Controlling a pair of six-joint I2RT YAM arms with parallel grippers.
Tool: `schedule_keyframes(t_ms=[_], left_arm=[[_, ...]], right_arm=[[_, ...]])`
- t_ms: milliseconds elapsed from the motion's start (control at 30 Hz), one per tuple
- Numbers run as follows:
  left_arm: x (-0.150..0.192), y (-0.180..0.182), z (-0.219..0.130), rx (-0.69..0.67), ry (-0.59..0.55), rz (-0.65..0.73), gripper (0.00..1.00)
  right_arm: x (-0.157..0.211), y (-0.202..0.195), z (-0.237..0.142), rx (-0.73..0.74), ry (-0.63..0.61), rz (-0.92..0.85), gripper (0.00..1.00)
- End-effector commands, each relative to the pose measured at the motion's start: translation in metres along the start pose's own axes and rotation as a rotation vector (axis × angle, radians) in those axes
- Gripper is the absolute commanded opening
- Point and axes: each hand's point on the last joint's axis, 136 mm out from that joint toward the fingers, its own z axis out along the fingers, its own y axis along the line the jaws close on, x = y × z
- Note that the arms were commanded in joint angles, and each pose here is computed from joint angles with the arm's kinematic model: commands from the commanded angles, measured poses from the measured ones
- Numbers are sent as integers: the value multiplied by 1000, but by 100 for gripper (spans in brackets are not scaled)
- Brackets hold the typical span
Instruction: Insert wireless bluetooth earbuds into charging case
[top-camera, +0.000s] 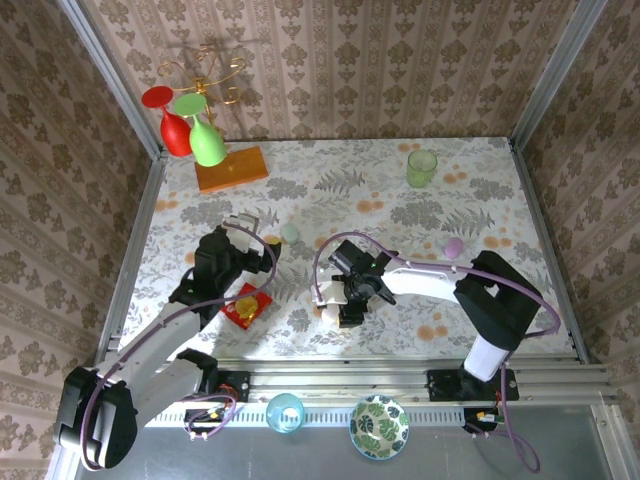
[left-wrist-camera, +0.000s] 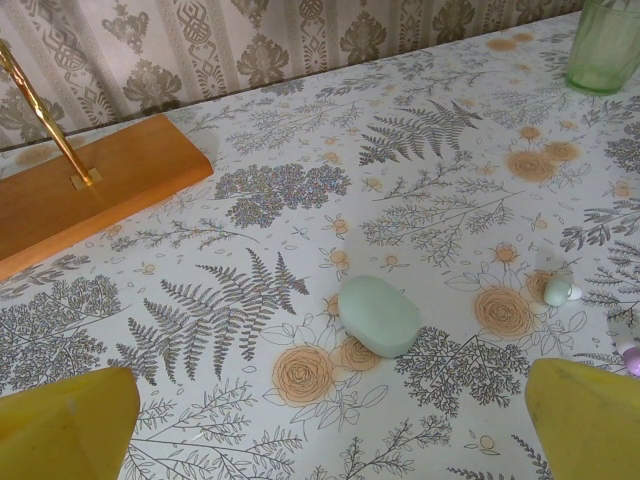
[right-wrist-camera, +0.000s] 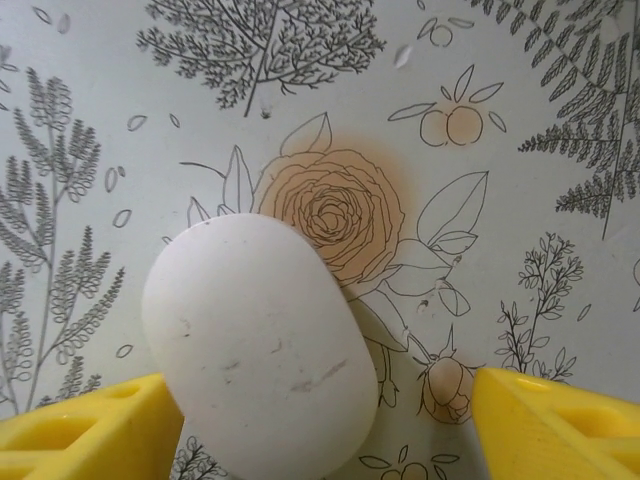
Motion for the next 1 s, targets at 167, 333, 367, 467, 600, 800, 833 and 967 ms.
schedule_keyframes(t_ms=[167,333,367,467,600,800,833,967], left_arm=[[1,-3,0,14,8,-4,100],[3,-3,1,14,15,-4,100],[3,-3,0,14,15,-5,100],[4,-3,0,14,15,-7,100],[5,-3,-1,14,16,-4,100],[5,-3,-2,15,7,-4,100],[5,-4,-3,16,4,-6,100],[6,-4,-2,18,4,-8,100]], right_arm=[[0,2,2,-32,41,-30,66],[-6,9,4,-55,36,-42,66],[-8,10,5,-60,34,-43,66],[-10,14,9,-72,40,-43,62],[-9,14,10,-72,54,-35,52],[-3,10,5,-31,76,-36,66],[-1,10,5,-28,78,-34,66],[4,9,2,-30,84,-10,58]])
